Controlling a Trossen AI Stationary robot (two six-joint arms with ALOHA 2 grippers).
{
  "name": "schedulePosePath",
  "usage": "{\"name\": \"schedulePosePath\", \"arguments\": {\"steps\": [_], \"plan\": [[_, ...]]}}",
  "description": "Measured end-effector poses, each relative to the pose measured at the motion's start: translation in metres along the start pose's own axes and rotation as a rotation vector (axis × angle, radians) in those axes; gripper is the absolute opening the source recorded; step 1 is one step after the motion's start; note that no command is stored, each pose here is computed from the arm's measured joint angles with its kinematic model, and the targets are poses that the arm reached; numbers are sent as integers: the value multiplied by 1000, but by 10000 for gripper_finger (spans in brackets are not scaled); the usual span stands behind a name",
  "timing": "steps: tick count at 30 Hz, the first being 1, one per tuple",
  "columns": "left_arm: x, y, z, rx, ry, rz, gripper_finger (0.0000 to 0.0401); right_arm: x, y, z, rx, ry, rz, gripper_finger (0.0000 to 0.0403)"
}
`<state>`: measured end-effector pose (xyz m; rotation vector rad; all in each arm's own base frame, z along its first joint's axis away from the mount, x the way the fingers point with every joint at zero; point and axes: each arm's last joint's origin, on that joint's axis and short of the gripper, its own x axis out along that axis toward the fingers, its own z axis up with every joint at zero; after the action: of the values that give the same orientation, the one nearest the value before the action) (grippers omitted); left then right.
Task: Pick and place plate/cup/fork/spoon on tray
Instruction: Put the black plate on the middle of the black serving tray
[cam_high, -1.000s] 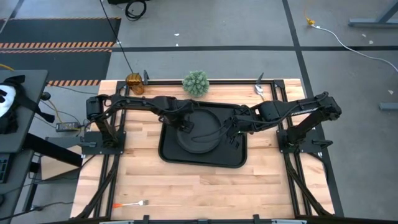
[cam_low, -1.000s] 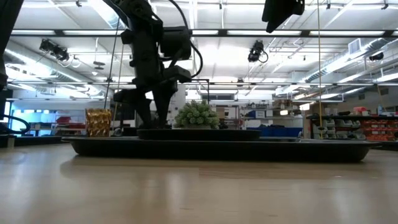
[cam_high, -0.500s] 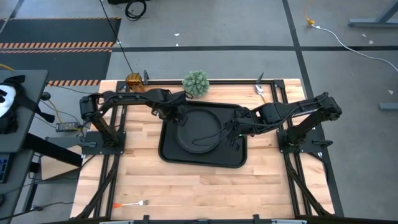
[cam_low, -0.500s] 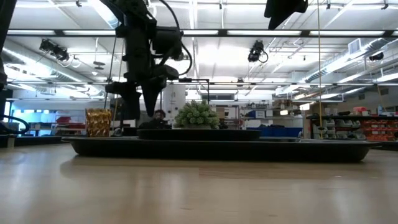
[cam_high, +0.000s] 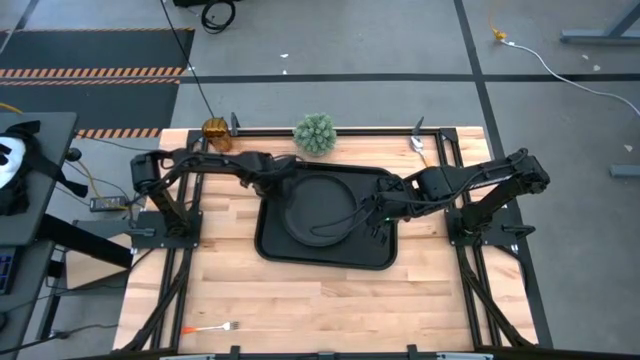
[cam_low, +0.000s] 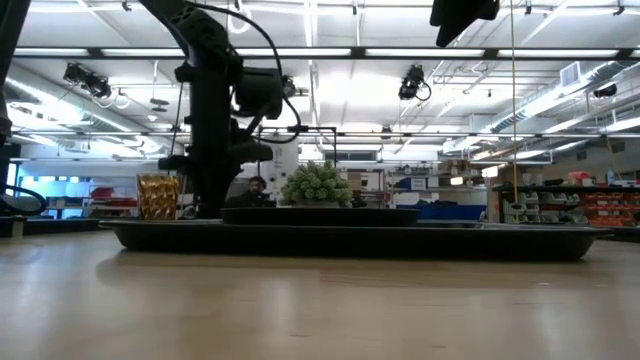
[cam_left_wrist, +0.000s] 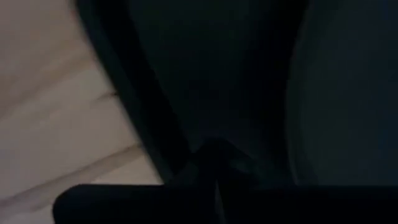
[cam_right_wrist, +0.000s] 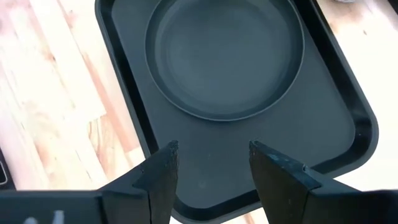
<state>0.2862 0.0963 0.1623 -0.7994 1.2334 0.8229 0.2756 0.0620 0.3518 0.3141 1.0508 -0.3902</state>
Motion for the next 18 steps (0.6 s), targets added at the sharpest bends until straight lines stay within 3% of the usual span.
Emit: {"name": "schedulePosePath", "arguments": {"steps": [14, 18], "plan": [[7, -30, -30, 124, -13, -109, 7, 0, -1, 1, -34, 2, -1, 201], [7, -26, -40, 182, 58, -52, 4, 1, -1, 1, -41, 4, 2, 201]]}}
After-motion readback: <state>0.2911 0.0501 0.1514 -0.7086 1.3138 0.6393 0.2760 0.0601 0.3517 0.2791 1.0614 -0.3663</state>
